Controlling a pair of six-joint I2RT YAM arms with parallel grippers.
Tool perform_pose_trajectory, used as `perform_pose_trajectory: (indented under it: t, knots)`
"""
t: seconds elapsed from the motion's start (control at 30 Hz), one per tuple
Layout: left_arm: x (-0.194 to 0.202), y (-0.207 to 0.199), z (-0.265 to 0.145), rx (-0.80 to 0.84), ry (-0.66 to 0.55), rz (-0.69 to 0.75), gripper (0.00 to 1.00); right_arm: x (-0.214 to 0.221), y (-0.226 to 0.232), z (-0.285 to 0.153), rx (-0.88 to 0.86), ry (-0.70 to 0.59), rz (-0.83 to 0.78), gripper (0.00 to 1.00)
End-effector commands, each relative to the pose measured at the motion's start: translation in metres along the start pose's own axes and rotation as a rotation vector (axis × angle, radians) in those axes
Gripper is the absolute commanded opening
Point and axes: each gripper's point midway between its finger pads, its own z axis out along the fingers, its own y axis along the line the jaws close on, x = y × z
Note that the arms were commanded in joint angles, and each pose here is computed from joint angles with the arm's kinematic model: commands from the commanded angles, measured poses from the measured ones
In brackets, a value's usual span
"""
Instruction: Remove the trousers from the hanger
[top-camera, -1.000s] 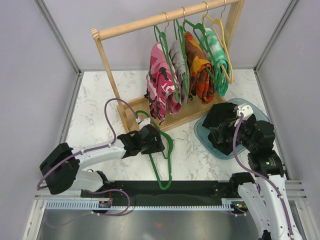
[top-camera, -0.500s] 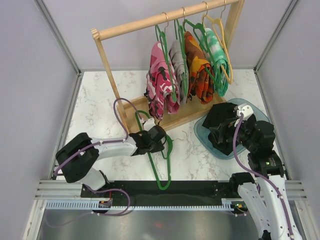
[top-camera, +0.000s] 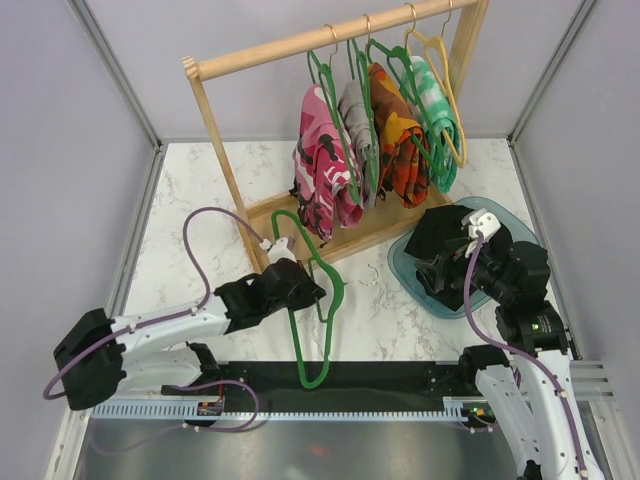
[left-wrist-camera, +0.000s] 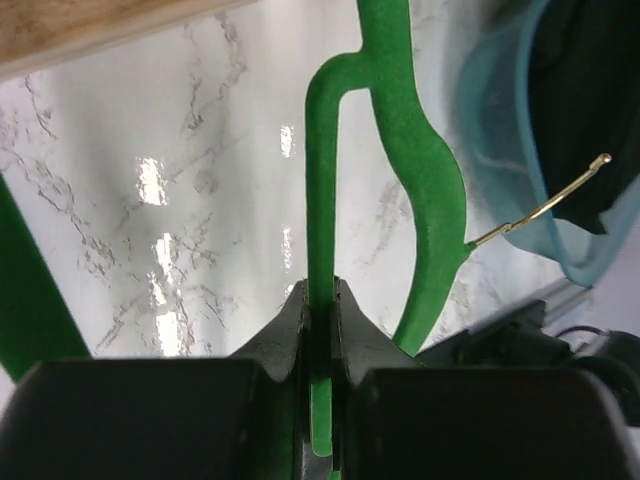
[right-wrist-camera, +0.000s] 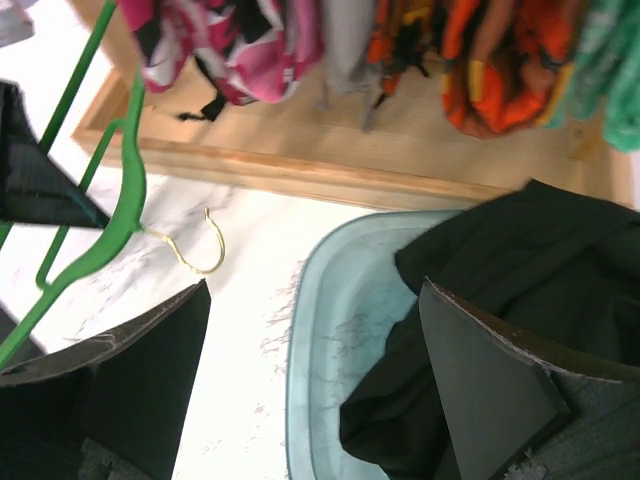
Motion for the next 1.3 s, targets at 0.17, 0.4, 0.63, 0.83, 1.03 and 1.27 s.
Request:
perform_pose_trajectory:
  t: [0.17,0.4,0.63,0.83,1.03,1.27]
  knots:
    - [-0.027,-0.044,-0.048,0.299,-0.095,-0.28,0.02,-0.019,0.084,-0.02,-0.503,-0.085,-0.067,0.94]
    - [-0.056,-0.08,-0.072,0.463,-0.165,-0.39,0.02,0.004,0.109,-0.017,-0.653,0.036,0.025,0.9]
    - [-0.073,-0.106,-0.086,0.568,-0.196,-0.457,0.02,0.016,0.152,-0.009,-0.761,0.147,-0.01,0.88]
    - [-0.095,-0.12,-0.094,0.602,-0.289,-0.465,0.02,0.002,0.191,-0.008,-0.83,0.187,0.077,0.87]
    - [-0.099,-0.126,-0.097,0.622,-0.324,-0.473,0.02,-0.009,0.219,0.002,-0.797,0.196,0.173,0.86]
    - [-0.106,-0.124,-0.106,0.644,-0.356,-0.493,0.02,0.003,0.221,0.029,-0.708,0.272,0.292,0.79]
